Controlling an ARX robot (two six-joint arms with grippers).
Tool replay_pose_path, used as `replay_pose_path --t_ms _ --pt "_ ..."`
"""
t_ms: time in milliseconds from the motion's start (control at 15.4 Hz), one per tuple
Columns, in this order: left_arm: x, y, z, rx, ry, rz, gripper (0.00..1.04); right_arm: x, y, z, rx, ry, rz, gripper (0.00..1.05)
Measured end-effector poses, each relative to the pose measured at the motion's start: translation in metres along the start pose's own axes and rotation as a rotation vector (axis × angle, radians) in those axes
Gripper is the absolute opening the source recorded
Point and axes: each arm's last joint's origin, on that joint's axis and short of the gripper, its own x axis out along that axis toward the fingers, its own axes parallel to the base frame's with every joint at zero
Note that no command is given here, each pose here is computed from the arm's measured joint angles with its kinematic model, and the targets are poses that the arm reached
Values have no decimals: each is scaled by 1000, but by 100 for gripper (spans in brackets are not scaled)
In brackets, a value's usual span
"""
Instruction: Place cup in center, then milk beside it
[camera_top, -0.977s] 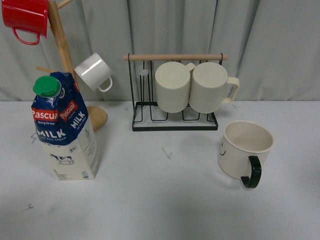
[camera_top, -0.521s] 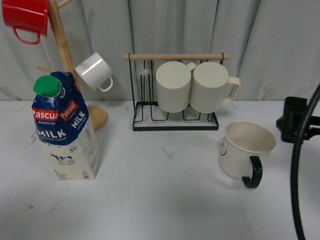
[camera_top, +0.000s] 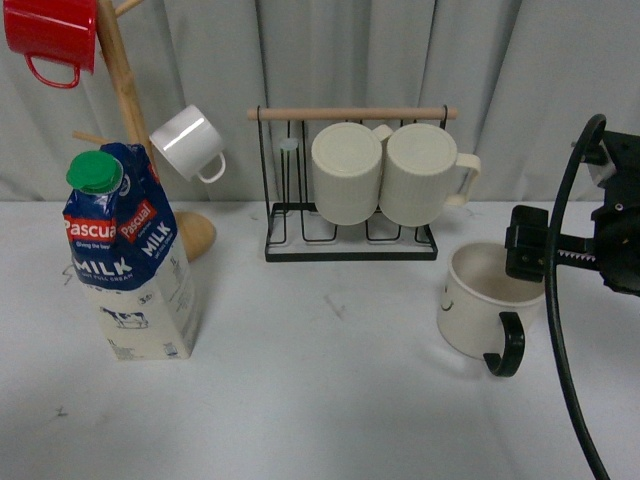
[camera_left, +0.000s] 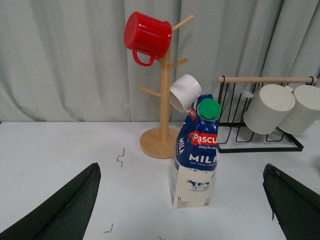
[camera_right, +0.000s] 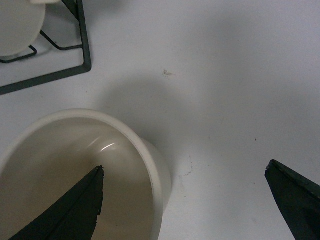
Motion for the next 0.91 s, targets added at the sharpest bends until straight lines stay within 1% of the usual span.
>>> replay_pose_path --t_ms 130,195,456,521,716,782,912 --pt "0 0 0 0 0 0 98 10 1 -6 1 38 -7 98" --pt "0 0 0 0 0 0 98 14 1 -9 4 54 -11 94" --pt "0 0 0 0 0 0 98 15 1 -9 9 50 -10 50" --pt "0 0 0 0 0 0 98 15 1 -9 10 50 -10 37" --pt "0 0 0 0 0 0 98 14 2 -7 14 37 -1 6" --pt "0 0 0 0 0 0 98 11 5 -5 11 27 5 3" --pt "0 0 0 0 0 0 98 4 9 -2 7 25 21 3"
